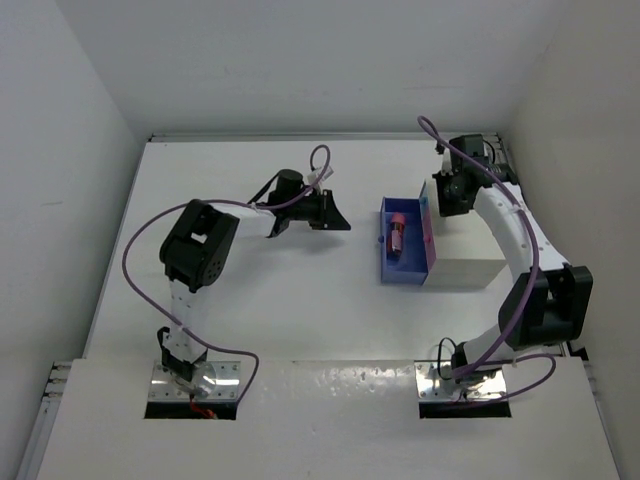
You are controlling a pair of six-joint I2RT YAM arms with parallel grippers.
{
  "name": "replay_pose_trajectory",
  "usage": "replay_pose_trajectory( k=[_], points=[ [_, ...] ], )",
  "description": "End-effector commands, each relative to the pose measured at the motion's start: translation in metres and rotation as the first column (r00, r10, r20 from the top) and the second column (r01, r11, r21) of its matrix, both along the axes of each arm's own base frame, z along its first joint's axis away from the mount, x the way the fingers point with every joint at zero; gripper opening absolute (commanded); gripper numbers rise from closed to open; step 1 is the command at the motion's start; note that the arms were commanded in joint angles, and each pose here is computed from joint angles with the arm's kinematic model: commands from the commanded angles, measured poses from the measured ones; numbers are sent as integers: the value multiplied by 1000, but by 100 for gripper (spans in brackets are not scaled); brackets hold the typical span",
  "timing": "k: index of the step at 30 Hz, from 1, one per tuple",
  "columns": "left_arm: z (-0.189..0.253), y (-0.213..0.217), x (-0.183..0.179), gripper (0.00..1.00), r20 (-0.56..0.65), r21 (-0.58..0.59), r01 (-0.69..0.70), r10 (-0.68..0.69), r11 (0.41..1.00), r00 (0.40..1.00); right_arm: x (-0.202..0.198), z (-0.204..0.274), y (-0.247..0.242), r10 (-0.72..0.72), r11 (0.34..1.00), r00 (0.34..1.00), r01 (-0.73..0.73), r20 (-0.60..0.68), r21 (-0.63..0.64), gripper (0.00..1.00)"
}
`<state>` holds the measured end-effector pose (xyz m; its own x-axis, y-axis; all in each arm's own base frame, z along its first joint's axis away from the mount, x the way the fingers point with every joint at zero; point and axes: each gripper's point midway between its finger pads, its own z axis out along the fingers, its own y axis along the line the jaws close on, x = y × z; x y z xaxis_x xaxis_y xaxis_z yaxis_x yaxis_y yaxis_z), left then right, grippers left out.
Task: Sort the stationery into containers
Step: Close the drawer in the storage box.
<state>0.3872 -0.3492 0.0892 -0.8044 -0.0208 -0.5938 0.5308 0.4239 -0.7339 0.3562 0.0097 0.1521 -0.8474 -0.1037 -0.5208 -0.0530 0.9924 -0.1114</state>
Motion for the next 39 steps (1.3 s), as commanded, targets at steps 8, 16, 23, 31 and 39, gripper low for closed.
replay_pose_trajectory(
  k=[8, 16, 23, 31, 39],
  points=[
    [5, -66, 0, 18, 56, -98, 92, -87, 991, 995, -23, -11, 32, 109, 980, 988, -89, -110, 176, 0],
    [-5, -108, -14, 16, 67, -133, 162, -154, 978, 986, -41, -24, 33, 132, 975, 974, -94, -182, 202, 0],
    [-4, -131, -26, 16, 88, -177, 204, -191, 963, 978, -49, -27, 39, 136, 964, 966, -78, -221, 255, 0],
    [-2, -158, -35, 19, 97, -241, 233, -215, 942, 972, -63, -32, 49, 141, 947, 955, -54, -260, 316, 0],
    [-3, -182, -25, 23, 110, -272, 243, -221, 931, 969, -69, -33, 54, 153, 938, 949, -51, -277, 342, 0]
  ],
)
